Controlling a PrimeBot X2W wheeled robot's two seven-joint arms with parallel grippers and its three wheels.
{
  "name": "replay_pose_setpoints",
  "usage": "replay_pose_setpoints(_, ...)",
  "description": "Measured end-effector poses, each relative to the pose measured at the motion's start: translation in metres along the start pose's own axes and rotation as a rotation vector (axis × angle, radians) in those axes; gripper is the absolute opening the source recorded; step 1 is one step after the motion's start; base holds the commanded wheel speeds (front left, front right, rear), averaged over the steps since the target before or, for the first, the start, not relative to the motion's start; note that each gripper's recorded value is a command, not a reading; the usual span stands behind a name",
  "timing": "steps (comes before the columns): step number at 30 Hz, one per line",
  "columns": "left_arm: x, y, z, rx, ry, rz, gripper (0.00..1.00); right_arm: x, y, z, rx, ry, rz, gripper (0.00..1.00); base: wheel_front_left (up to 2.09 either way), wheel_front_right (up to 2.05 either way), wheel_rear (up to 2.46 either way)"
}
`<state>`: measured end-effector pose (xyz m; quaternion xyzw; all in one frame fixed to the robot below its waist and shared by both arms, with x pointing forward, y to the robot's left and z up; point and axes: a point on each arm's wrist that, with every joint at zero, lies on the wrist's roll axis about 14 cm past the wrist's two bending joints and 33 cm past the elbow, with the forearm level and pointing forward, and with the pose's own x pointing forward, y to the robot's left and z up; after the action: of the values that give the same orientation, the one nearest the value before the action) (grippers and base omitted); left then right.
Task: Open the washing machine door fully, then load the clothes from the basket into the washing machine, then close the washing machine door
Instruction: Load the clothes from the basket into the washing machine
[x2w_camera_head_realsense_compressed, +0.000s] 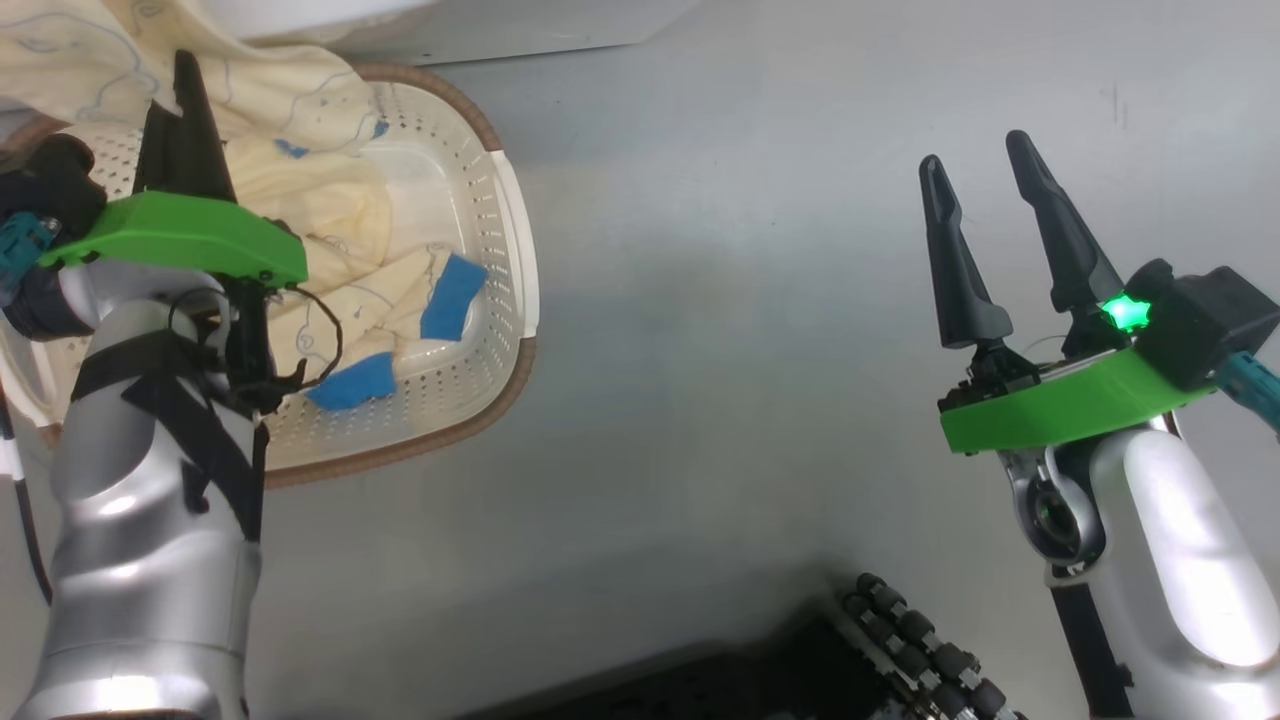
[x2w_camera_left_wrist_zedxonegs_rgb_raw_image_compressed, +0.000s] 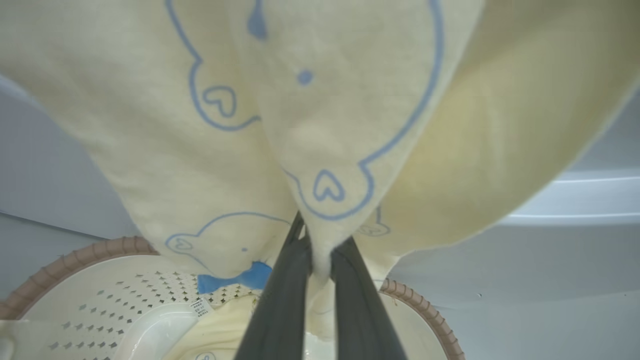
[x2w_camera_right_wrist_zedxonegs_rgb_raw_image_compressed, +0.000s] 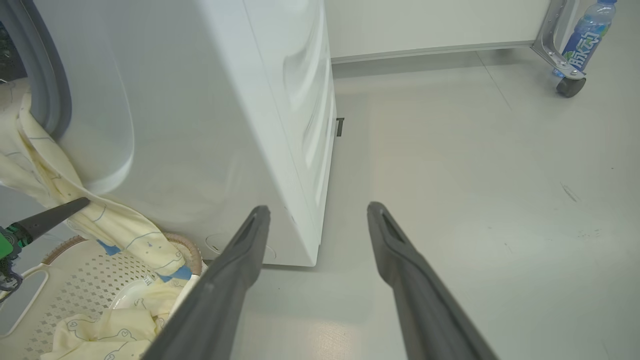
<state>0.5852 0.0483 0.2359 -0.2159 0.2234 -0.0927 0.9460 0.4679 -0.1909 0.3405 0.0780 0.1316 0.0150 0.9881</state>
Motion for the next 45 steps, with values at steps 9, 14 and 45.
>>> replay_pose_setpoints(9, -0.006, -0.003, 0.048, 0.01, -0.127, -0.005, 0.0, 0.002, 0.007, 0.01, 0.01, -0.029, 0.016, 1.0, 0.0, 0.0, 0.0)
replay_pose_setpoints(14, -0.025, 0.0, 0.047, 0.021, -0.129, 0.003, 0.0, 0.003, 0.013, 0.017, 0.017, -0.049, 0.032, 1.0, 0.0, 0.0, 0.0)
replay_pose_setpoints(45, -0.024, -0.064, 0.189, 0.265, -0.335, -0.113, 0.0, -0.03, 0.01, 0.046, 0.07, -0.093, 0.001, 1.0, 0.0, 0.0, 0.0)
